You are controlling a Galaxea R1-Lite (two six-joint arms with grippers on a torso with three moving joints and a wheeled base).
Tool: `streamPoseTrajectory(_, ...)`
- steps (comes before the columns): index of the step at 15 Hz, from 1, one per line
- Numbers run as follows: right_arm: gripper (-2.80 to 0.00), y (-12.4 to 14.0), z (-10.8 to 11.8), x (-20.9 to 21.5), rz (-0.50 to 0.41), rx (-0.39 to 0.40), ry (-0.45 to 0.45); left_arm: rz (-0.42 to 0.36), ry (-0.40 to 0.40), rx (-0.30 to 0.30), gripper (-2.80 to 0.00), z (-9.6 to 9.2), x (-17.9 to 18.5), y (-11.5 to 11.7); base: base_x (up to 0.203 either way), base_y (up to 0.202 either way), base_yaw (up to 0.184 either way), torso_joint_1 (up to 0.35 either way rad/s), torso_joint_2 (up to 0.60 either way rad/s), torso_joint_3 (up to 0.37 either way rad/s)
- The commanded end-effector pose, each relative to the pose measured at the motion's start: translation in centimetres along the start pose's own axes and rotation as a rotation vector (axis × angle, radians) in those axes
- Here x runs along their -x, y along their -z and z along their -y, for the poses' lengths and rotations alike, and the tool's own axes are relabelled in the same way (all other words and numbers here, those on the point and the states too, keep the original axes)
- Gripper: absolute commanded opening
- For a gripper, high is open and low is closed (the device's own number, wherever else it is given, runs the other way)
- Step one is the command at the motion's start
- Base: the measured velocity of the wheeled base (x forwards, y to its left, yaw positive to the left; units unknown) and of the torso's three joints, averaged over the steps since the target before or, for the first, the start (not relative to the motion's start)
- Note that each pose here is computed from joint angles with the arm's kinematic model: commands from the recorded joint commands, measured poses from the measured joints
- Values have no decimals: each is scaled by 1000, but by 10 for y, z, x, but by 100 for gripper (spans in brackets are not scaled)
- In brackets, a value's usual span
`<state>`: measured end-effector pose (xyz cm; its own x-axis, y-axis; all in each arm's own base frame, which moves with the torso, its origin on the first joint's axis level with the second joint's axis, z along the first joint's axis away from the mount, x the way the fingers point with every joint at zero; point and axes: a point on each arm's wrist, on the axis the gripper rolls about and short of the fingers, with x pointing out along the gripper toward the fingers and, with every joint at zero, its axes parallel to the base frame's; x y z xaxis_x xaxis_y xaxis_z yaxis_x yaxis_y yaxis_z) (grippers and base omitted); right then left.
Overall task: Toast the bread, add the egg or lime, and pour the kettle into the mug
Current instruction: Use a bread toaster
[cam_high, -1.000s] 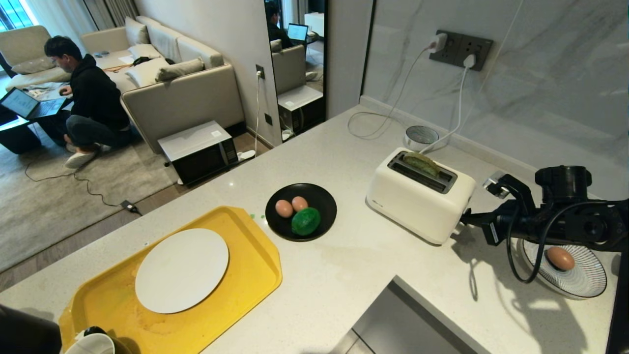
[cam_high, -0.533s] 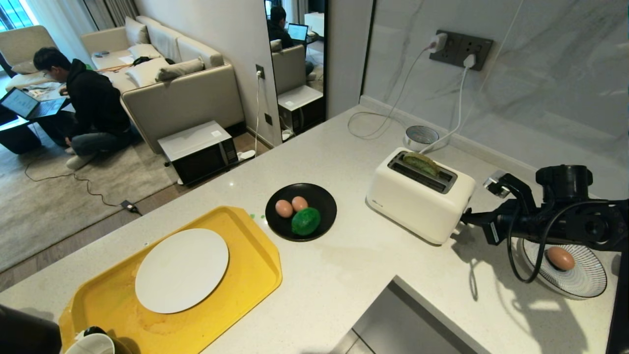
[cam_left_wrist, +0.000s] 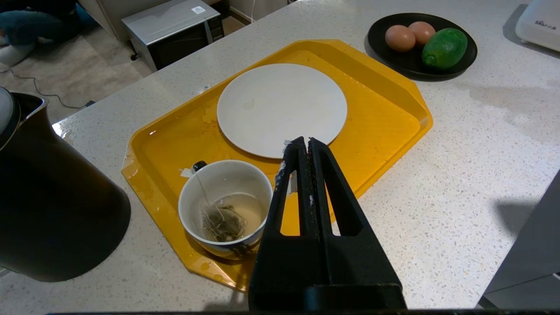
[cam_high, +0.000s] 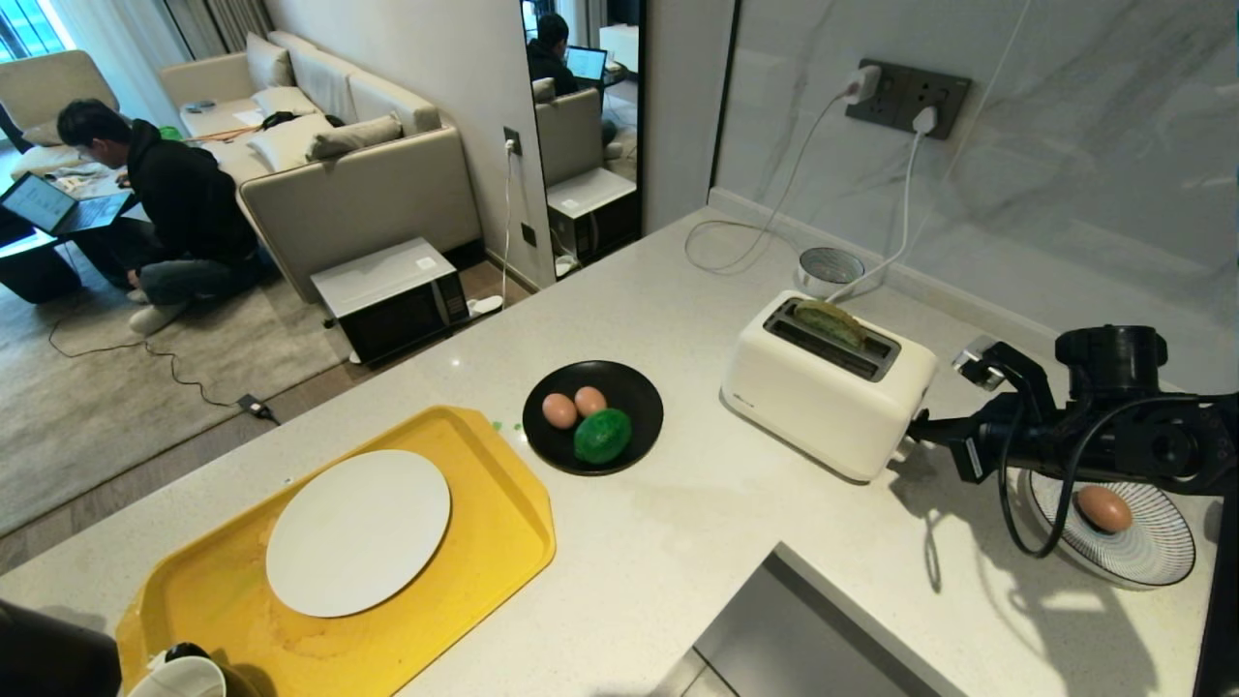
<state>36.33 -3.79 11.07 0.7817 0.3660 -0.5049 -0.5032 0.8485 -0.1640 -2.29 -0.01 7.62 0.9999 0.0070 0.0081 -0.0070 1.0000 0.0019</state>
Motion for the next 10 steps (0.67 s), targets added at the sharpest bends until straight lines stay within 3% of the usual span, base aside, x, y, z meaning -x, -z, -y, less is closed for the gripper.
streamPoseTrajectory(1,-280,1,0,-2,0,3,-5,1,-1,0,-280,0,0,0,0,0,0,0,0,0)
streamPoseTrajectory(10,-280,3,-1,-3,-7,1,-9,1,-1,0,-280,0,0,0,0,0,0,0,0,0)
